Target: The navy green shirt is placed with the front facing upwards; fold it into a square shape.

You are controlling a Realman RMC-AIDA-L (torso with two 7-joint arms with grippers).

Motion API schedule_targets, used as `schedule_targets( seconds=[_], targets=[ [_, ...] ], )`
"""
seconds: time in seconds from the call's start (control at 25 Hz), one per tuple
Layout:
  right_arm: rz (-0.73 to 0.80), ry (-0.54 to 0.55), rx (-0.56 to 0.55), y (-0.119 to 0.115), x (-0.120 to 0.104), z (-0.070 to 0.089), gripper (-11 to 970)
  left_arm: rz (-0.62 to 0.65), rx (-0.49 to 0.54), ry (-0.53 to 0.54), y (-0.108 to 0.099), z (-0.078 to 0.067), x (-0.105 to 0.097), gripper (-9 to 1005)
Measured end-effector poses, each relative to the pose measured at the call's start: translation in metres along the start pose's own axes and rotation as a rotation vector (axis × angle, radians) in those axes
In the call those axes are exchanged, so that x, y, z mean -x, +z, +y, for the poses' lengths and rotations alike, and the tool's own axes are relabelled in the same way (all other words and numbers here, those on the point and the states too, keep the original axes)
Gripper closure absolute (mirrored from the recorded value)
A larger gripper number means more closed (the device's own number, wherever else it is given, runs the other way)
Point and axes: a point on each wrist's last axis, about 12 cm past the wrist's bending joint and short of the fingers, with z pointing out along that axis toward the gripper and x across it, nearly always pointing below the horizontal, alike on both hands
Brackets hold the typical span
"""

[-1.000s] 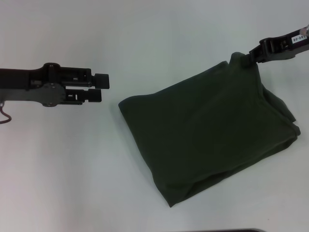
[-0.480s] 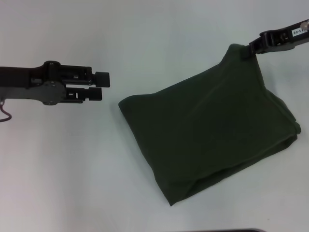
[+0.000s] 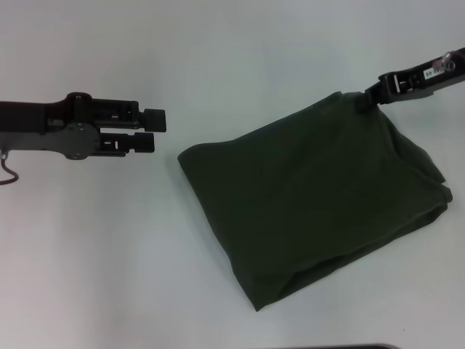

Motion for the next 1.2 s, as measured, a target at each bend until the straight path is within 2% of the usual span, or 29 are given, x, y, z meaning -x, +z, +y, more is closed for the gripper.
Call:
schedule_targets(
  seconds=[0.36, 0.64, 0.76, 0.96, 1.2],
  targets=[
    [0.010, 0.014, -0.025, -0.017, -0.001, -0.012, 752, 0.000, -0.005, -0.005, 0.001, 0.002, -0.001, 363],
    [0.095, -0.011, 0.031, -0.030, -0.013, -0.013, 604, -0.007, -0.007, -0.009, -0.001, 0.003, -0.002, 363],
    [0.114, -0.009, 0.041, -0.029, -0.021, -0.015, 359, -0.011, -0.008, -0.008, -0.002, 0.003, -0.002, 363],
    [0.127, 0.003, 0.053, -0.025, -0.031, -0.017, 158, -0.014, -0.008, -0.005, -0.003, 0.003, -0.002, 363],
    [0.122, 0.023, 0.076, -0.019, -0.038, -0.018, 162, -0.011, -0.011, -0.003, -0.002, 0.002, -0.001, 363]
  ],
)
